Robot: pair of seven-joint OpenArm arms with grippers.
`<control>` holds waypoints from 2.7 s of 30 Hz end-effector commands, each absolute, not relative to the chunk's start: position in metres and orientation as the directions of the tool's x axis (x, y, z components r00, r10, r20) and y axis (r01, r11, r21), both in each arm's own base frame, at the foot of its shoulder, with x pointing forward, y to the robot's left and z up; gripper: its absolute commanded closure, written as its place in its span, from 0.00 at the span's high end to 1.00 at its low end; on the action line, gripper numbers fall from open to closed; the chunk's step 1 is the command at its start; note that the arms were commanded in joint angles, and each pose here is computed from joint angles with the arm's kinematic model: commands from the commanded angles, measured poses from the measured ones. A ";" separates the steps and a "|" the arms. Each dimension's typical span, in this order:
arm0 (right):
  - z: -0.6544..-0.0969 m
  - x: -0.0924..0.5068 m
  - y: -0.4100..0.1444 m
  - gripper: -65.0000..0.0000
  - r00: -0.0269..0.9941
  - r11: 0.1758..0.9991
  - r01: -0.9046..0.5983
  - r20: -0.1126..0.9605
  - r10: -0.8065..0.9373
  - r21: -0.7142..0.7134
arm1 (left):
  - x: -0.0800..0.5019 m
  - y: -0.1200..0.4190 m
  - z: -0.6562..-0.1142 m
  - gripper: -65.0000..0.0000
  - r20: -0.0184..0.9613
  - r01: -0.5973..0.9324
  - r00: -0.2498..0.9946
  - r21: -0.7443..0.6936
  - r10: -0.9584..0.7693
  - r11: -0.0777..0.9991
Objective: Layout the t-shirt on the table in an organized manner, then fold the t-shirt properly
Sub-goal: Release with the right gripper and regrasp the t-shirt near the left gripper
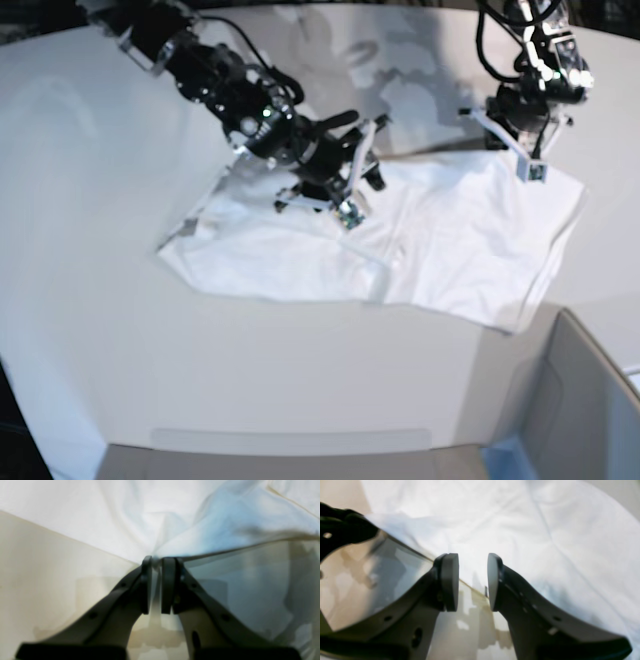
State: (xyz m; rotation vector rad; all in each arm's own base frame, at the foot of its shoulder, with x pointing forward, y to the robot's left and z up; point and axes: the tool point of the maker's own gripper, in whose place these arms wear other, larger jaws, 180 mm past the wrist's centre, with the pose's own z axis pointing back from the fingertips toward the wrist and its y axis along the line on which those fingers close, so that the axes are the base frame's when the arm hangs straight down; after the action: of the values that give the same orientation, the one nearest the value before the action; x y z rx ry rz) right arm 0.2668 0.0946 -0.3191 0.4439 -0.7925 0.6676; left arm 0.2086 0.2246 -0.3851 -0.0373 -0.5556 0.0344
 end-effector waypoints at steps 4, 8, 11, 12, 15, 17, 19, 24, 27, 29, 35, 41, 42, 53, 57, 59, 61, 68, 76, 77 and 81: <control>-0.318 0.281 0.112 0.31 0.508 0.691 -0.712 0.772 0.381 0.128 | 0.217 0.226 -0.376 0.14 0.560 -0.016 0.828 -0.039 0.036 0.999; -0.322 0.295 0.119 0.31 0.539 0.716 -0.683 0.762 0.359 0.146 | 0.217 0.227 -0.376 0.14 0.560 -0.016 0.828 -0.037 0.034 0.999; -0.330 0.304 0.124 0.31 0.555 0.725 -0.674 0.745 0.369 0.142 | 0.216 0.227 -0.377 0.14 0.559 -0.017 0.828 -0.038 0.035 0.999; -0.332 0.306 0.127 0.31 0.559 0.726 -0.673 0.741 0.372 0.143 | 0.217 0.226 -0.377 0.14 0.559 -0.014 0.828 -0.039 0.033 0.999; -0.341 0.308 0.137 0.31 0.585 0.730 -0.665 0.718 0.377 0.158 | 0.217 0.226 -0.377 0.14 0.559 -0.014 0.828 -0.039 0.033 0.999; -0.348 0.312 0.139 0.31 0.599 0.736 -0.658 0.702 0.386 0.157 | 0.217 0.226 -0.377 0.14 0.560 -0.015 0.828 -0.040 0.035 0.999; -0.354 0.311 0.143 0.31 0.613 0.738 -0.653 0.689 0.387 0.166 | 0.217 0.226 -0.377 0.14 0.560 -0.015 0.828 -0.040 0.035 0.999; -0.371 0.310 0.144 0.30 0.620 0.743 -0.649 0.678 0.395 0.161 | 0.216 0.225 -0.377 0.14 0.558 -0.014 0.829 -0.041 0.034 0.999; -0.382 0.310 0.142 0.30 0.625 0.745 -0.651 0.660 0.417 0.145 | 0.216 0.225 -0.377 0.14 0.558 -0.014 0.829 -0.041 0.034 0.999; -0.389 0.309 0.140 0.30 0.633 0.749 -0.647 0.647 0.425 0.142 | 0.216 0.226 -0.377 0.14 0.558 -0.015 0.829 -0.040 0.035 0.999; -0.388 0.304 0.145 0.00 0.615 0.731 -0.669 0.650 0.446 0.132 | 0.215 0.224 -0.378 0.14 0.554 -0.012 0.832 -0.043 0.034 0.999; -0.386 0.304 0.144 0.00 0.614 0.732 -0.669 0.652 0.444 0.131 | 0.214 0.225 -0.379 0.14 0.553 -0.015 0.832 -0.042 0.036 0.999; -0.382 0.305 0.145 0.00 0.608 0.730 -0.670 0.662 0.438 0.132 | 0.214 0.225 -0.378 0.14 0.553 -0.016 0.832 -0.042 0.037 0.999; -0.309 0.297 0.138 0.00 0.519 0.706 -0.686 0.799 0.304 0.177 | 0.213 0.226 -0.379 0.14 0.552 -0.018 0.833 -0.041 0.037 0.999; -0.303 0.301 0.118 0.00 0.575 0.744 -0.632 0.774 0.264 0.215 | 0.213 0.226 -0.379 0.14 0.552 -0.018 0.833 -0.041 0.037 0.999; -0.301 0.299 0.111 0.00 0.592 0.755 -0.614 0.767 0.248 0.229 | 0.213 0.225 -0.379 0.14 0.552 -0.016 0.833 -0.042 0.037 0.999; -0.303 0.297 0.096 0.00 0.594 0.768 -0.600 0.767 0.243 0.222 | 0.213 0.225 -0.379 0.14 0.552 -0.016 0.833 -0.042 0.037 0.999; -0.310 0.280 0.065 0.00 0.627 0.795 -0.555 0.751 0.207 0.244 | 0.213 0.225 -0.379 0.14 0.552 -0.016 0.833 -0.042 0.037 0.999; -0.338 0.249 0.078 0.00 0.649 0.748 -0.617 0.694 0.311 0.242 | 0.214 0.224 -0.379 0.14 0.551 -0.012 0.834 -0.043 0.034 0.999; -0.338 0.248 0.076 0.00 0.648 0.748 -0.619 0.693 0.316 0.237 | 0.214 0.224 -0.379 0.14 0.551 -0.012 0.834 -0.043 0.034 0.999; -0.328 0.247 0.064 0.00 0.620 0.748 -0.631 0.715 0.325 0.207 | 0.214 0.224 -0.379 0.14 0.552 -0.013 0.833 -0.043 0.035 0.999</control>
State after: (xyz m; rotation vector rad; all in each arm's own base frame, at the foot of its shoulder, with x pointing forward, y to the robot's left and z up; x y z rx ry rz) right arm 0.2400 0.0630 -0.3401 0.4636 -0.6626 0.5744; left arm 0.2078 0.2239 -0.3862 -0.0374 -0.5514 0.0318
